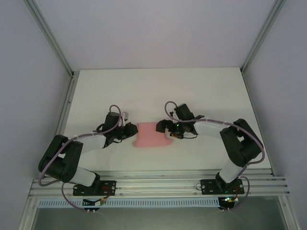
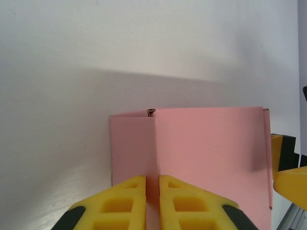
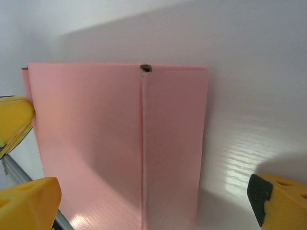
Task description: Assemble paper box
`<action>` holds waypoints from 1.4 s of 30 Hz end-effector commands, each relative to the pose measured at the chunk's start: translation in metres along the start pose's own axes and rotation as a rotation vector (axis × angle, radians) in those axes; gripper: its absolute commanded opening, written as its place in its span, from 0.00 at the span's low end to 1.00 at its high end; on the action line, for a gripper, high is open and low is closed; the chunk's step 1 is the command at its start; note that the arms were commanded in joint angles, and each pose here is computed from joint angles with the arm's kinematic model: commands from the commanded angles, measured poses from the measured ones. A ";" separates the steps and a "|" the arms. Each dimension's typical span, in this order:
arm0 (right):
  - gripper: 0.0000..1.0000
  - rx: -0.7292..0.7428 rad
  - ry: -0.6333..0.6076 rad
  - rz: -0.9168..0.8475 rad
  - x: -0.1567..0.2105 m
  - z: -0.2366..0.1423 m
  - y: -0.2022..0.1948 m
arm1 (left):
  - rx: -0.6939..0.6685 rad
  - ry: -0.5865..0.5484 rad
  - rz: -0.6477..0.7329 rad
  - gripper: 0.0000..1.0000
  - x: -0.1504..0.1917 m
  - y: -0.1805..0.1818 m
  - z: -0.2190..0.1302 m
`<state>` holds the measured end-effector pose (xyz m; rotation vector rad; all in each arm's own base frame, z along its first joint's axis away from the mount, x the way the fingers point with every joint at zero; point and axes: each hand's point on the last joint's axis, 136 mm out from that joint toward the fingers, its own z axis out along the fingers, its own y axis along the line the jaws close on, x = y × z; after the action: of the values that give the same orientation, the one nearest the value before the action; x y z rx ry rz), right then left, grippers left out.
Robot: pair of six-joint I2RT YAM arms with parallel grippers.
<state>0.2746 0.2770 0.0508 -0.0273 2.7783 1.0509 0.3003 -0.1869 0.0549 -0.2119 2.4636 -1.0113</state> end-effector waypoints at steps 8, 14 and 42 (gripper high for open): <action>1.00 -0.236 0.097 0.033 0.008 0.010 0.031 | -0.010 0.000 -0.069 0.06 0.014 0.025 -0.010; 0.81 -0.309 0.111 0.032 0.002 0.011 0.047 | 0.006 -0.020 -0.031 0.09 0.006 0.016 -0.015; 0.35 -0.378 0.322 0.613 0.010 -0.120 0.053 | -0.037 0.153 1.609 1.00 0.034 -0.138 -0.088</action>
<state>0.2690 0.2348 0.1631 0.5298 2.7708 1.6712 0.2237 -0.2689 0.2447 1.2930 1.7512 -0.5232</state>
